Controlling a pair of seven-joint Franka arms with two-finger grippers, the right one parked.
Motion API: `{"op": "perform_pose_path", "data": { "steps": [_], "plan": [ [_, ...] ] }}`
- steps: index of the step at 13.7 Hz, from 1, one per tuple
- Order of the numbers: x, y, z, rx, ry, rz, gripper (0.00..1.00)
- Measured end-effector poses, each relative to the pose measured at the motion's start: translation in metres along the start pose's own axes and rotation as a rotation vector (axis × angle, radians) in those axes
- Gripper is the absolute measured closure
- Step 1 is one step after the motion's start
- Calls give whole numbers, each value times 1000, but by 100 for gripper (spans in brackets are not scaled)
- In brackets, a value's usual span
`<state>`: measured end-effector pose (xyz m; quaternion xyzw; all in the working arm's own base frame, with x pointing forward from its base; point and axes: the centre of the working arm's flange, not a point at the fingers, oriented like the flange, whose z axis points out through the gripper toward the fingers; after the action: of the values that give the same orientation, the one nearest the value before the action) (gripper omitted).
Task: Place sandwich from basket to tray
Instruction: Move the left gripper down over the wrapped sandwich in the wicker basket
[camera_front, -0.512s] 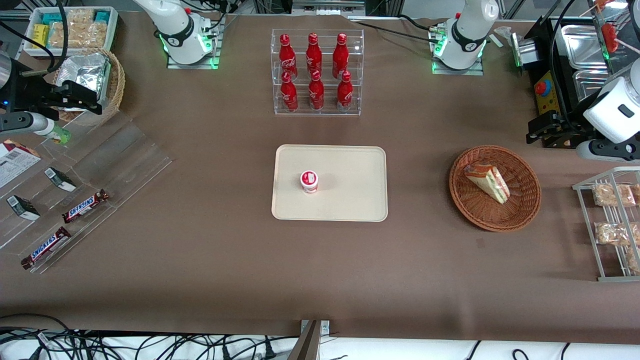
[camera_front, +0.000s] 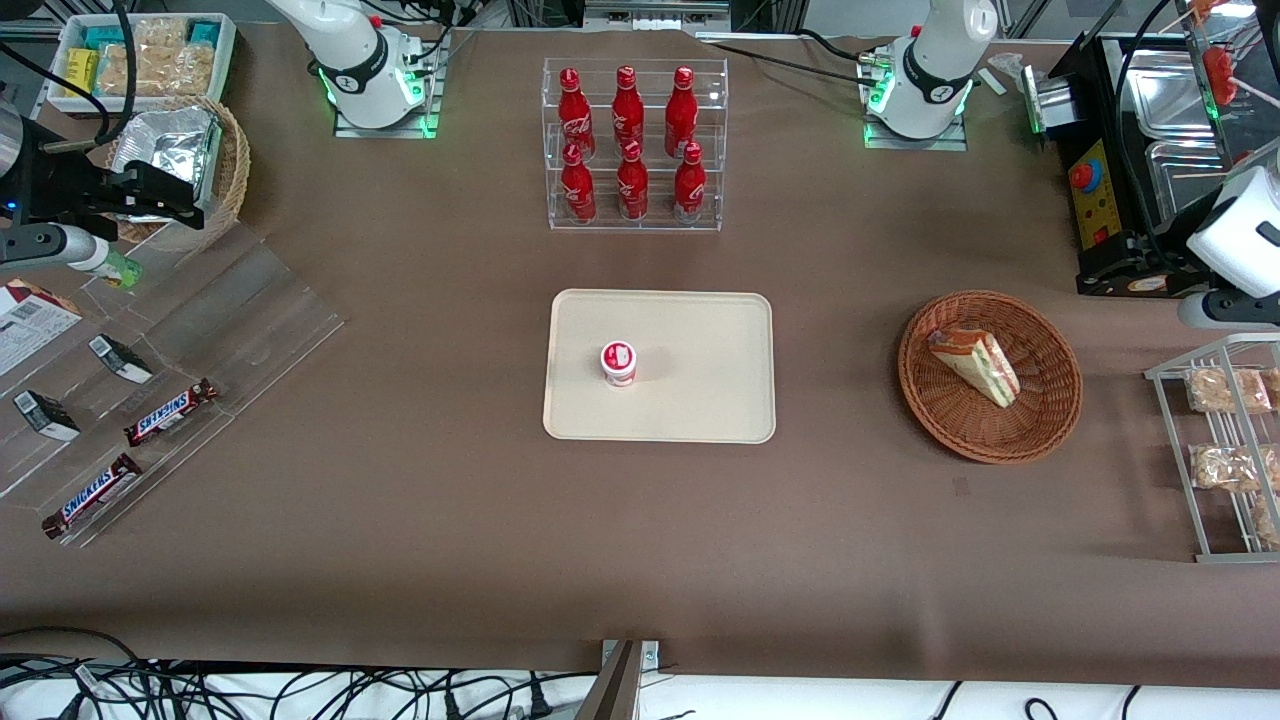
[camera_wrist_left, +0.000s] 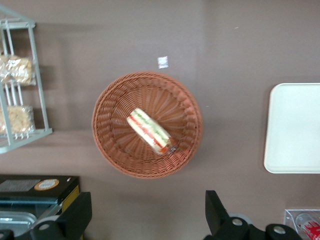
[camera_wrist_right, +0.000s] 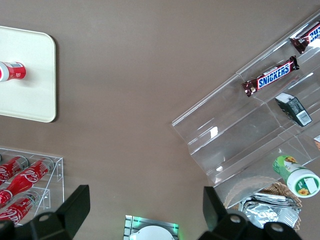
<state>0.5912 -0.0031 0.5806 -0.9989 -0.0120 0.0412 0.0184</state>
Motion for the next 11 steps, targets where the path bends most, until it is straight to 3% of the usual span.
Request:
{"op": "perform_pose_path", "data": {
  "steps": [4,7,11],
  "plan": [
    [9,0,62,19,-42,-222,0],
    [11,1,119,47,-22,-365,0],
    [5,-6,182,42,16,-507,0]
  ]
}}
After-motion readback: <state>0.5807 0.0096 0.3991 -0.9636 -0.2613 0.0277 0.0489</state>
